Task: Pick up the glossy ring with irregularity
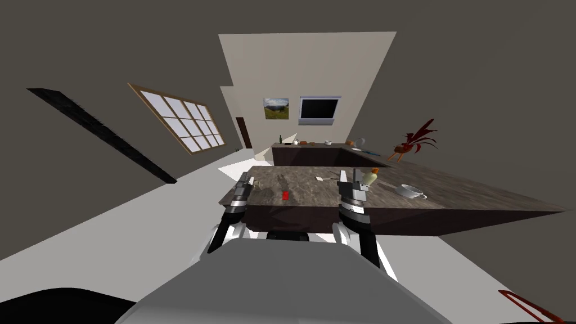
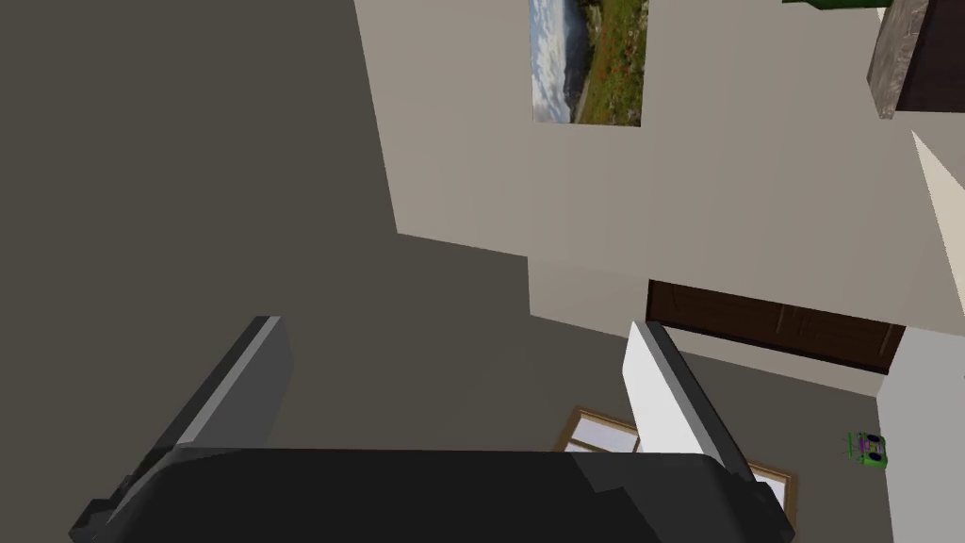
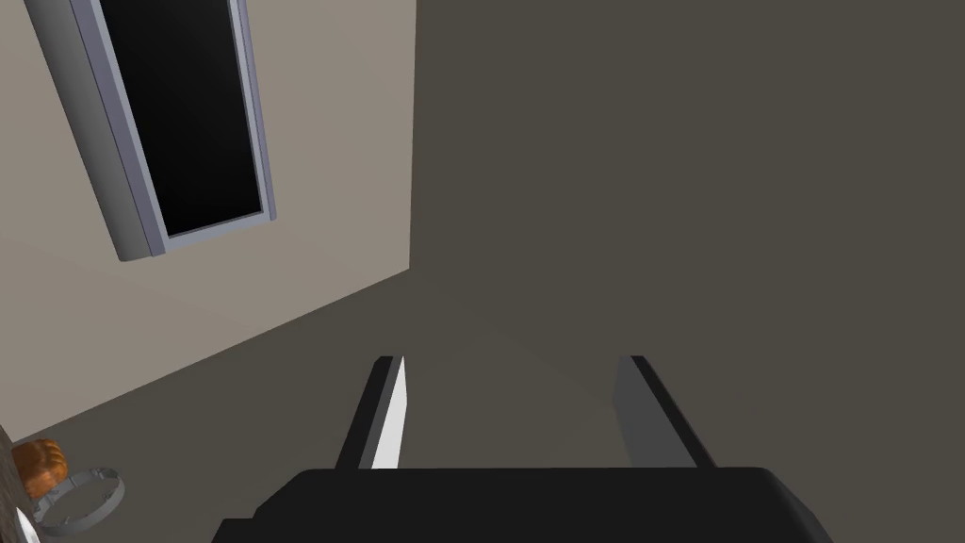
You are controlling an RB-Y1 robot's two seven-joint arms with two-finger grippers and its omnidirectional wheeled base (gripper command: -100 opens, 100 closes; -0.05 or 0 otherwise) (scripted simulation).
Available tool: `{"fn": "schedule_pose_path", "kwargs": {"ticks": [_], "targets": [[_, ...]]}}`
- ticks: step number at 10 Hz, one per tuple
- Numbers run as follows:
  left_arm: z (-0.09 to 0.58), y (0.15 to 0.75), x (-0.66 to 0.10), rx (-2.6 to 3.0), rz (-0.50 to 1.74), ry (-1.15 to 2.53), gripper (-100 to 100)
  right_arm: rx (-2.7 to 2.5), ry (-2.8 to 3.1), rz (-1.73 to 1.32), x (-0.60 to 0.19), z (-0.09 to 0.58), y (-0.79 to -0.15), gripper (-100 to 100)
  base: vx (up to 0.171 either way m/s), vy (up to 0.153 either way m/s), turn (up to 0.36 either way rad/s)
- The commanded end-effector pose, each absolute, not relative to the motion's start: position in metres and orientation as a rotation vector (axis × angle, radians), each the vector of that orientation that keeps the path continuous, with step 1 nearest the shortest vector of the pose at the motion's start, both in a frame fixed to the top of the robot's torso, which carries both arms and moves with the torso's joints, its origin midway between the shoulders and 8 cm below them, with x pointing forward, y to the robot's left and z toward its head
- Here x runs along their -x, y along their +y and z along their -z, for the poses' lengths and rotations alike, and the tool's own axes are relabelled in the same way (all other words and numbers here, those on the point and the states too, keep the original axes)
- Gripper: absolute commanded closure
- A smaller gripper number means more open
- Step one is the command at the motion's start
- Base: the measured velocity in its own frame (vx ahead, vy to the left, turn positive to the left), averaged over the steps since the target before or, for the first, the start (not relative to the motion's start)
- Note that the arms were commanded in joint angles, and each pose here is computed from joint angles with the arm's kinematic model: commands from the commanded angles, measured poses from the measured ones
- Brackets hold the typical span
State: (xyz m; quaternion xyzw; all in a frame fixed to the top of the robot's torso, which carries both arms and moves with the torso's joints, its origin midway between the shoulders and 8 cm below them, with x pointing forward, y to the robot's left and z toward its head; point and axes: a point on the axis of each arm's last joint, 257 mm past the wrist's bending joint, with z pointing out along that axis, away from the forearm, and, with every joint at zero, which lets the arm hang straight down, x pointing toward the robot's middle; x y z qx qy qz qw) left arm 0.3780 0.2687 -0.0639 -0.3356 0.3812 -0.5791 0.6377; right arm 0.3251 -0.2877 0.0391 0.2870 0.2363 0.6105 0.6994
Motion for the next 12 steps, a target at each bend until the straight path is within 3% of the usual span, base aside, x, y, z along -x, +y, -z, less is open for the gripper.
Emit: {"fn": "schedule_pose_path", "kwargs": {"ticks": [1,12], "targets": [[0.09,0.262,-0.384,0.784,1.282,0.942,-100,-0.64,0.526,-1.36,-0.325,-0.039,-0.288,0,-0.013,0.093,-0.063],[0.218,0.28,-0.398,0.878,1.019,1.243,-100,-0.64,0.526,-1.36,-0.325,-0.039,-0.288,0,-0.007,0.063,-0.06]]}}
